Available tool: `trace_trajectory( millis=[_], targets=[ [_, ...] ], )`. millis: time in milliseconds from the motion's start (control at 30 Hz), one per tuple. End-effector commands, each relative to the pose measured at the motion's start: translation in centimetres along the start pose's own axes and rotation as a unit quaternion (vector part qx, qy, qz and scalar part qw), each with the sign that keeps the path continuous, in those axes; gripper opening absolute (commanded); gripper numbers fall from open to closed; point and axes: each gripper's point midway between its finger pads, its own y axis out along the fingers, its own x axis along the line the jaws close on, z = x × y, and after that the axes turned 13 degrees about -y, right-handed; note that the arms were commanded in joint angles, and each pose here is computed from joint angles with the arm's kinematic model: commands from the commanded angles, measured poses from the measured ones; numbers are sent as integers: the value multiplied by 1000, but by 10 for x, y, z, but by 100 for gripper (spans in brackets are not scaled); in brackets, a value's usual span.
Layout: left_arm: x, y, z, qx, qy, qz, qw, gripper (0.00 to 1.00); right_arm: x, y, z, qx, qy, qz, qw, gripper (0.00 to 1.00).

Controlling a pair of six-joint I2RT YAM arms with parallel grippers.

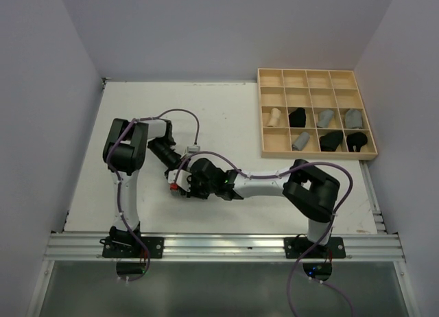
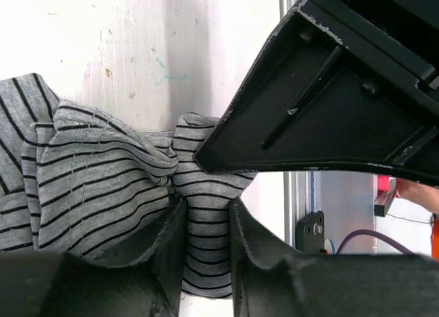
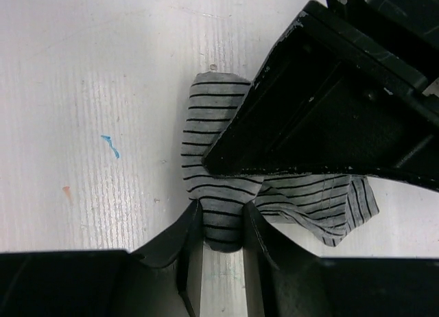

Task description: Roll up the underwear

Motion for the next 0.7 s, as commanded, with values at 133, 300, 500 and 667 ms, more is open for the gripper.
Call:
trace_trajectory(
  millis=[133, 300, 500, 667],
  targets=[
    [26, -23, -4, -27, 126, -73, 989, 46, 26, 27, 14, 13, 43, -67, 997, 0],
    [6, -96, -20, -142, 192, -160, 958, 56, 40, 22, 20, 15, 153, -132, 979, 0],
    [-32, -177, -8, -269, 250, -281, 887, 61, 58, 20, 15, 39, 237, -196, 951, 0],
    [-36, -171, 34, -297, 264, -328, 857, 62, 47, 32, 4, 40, 339, -236, 910, 0]
  ],
)
